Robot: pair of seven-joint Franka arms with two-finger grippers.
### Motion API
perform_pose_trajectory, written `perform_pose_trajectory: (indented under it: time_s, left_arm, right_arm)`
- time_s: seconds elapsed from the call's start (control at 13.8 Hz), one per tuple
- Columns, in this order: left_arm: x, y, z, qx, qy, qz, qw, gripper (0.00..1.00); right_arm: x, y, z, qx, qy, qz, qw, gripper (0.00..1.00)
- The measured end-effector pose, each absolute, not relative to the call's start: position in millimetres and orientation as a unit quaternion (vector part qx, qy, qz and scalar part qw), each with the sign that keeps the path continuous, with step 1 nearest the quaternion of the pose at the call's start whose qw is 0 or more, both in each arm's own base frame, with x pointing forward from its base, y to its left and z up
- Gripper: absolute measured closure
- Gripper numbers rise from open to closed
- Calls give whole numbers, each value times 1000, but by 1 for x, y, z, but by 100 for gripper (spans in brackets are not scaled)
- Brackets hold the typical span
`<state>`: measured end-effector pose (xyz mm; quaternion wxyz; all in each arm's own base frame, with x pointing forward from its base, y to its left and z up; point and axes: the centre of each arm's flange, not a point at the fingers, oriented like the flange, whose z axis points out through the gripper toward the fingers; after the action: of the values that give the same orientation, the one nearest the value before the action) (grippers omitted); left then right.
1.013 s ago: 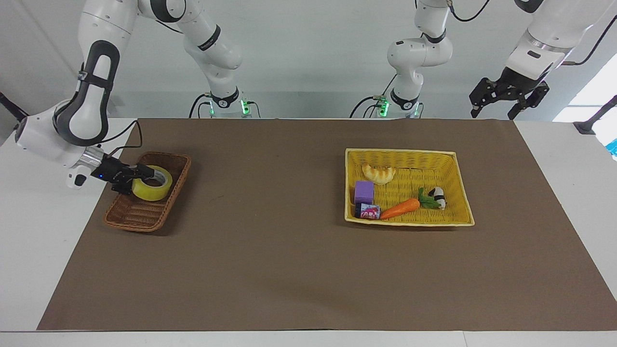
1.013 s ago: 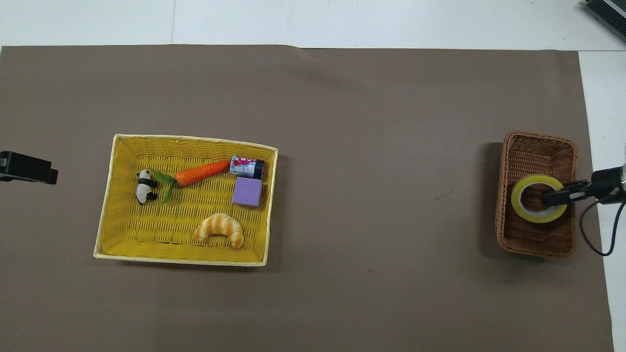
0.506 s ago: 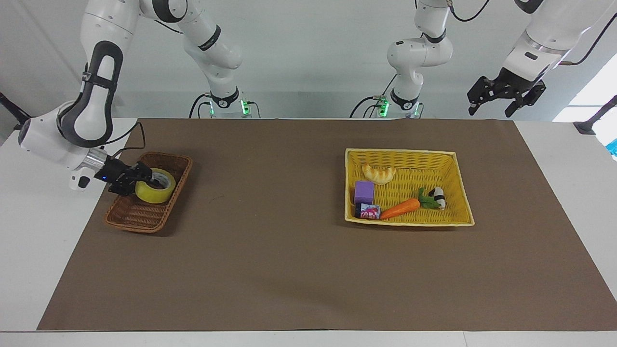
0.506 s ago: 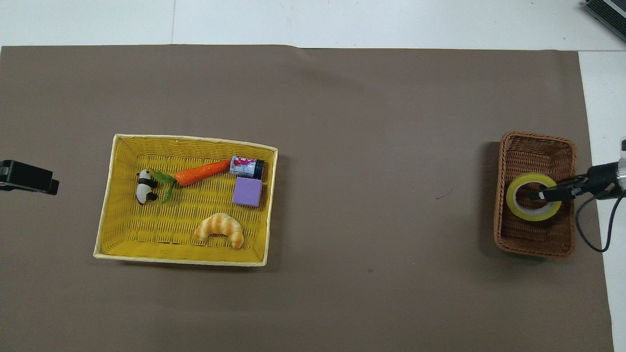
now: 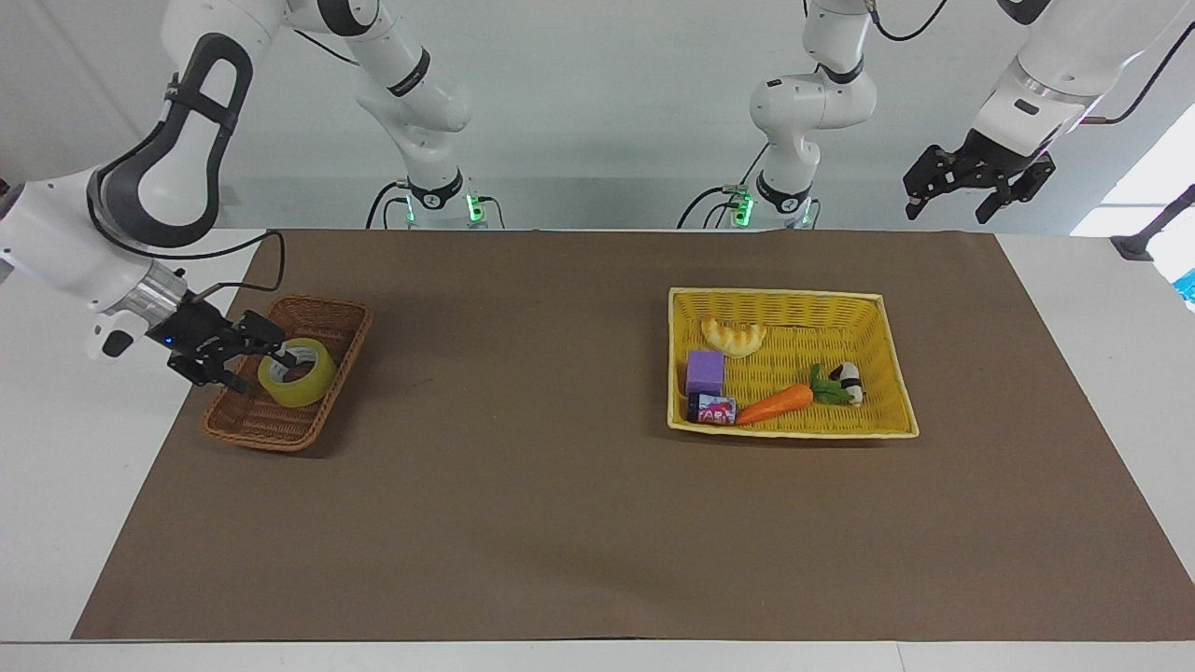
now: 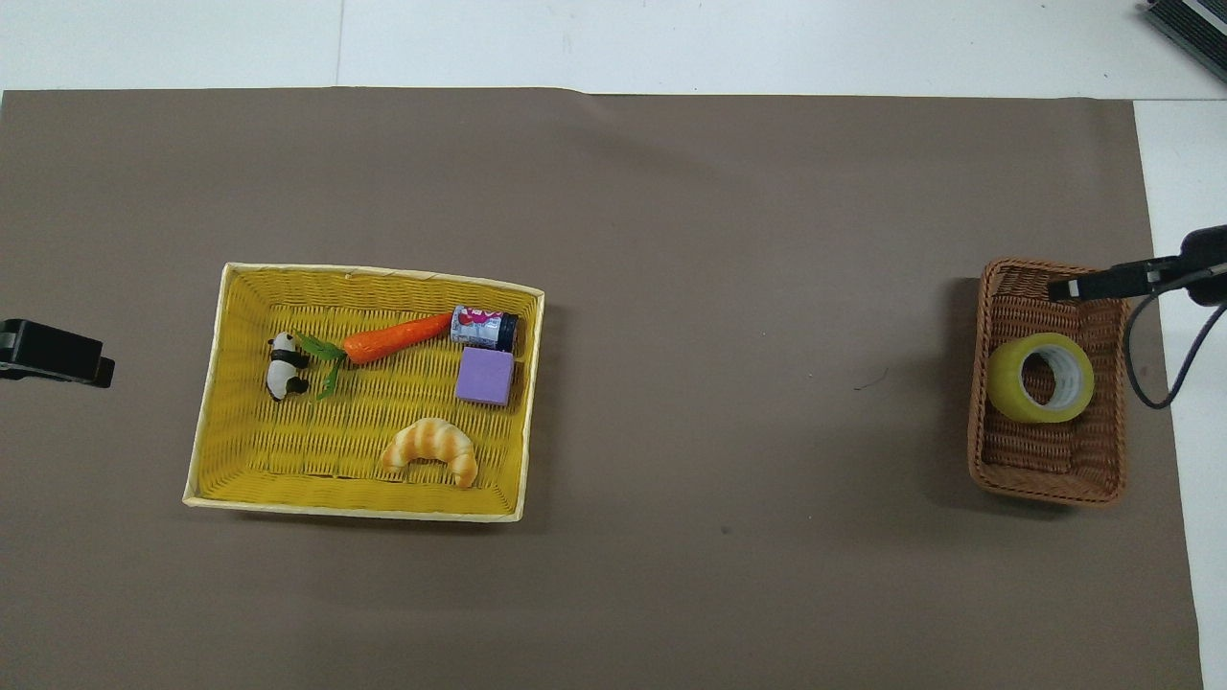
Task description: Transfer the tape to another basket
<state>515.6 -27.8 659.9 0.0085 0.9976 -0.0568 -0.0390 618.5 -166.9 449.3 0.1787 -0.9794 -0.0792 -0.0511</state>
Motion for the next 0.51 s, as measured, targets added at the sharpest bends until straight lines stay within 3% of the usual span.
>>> perform_pose_trajectory:
  time_s: [0.29, 0.51]
  left_arm:
    - [516, -28, 660, 998, -57, -39, 9, 0]
    - [516, -28, 660, 998, -57, -39, 9, 0]
  right_arm:
    - [633, -103, 513, -993, -49, -56, 93, 0]
    - [620, -45, 556, -997, 22, -50, 46, 0]
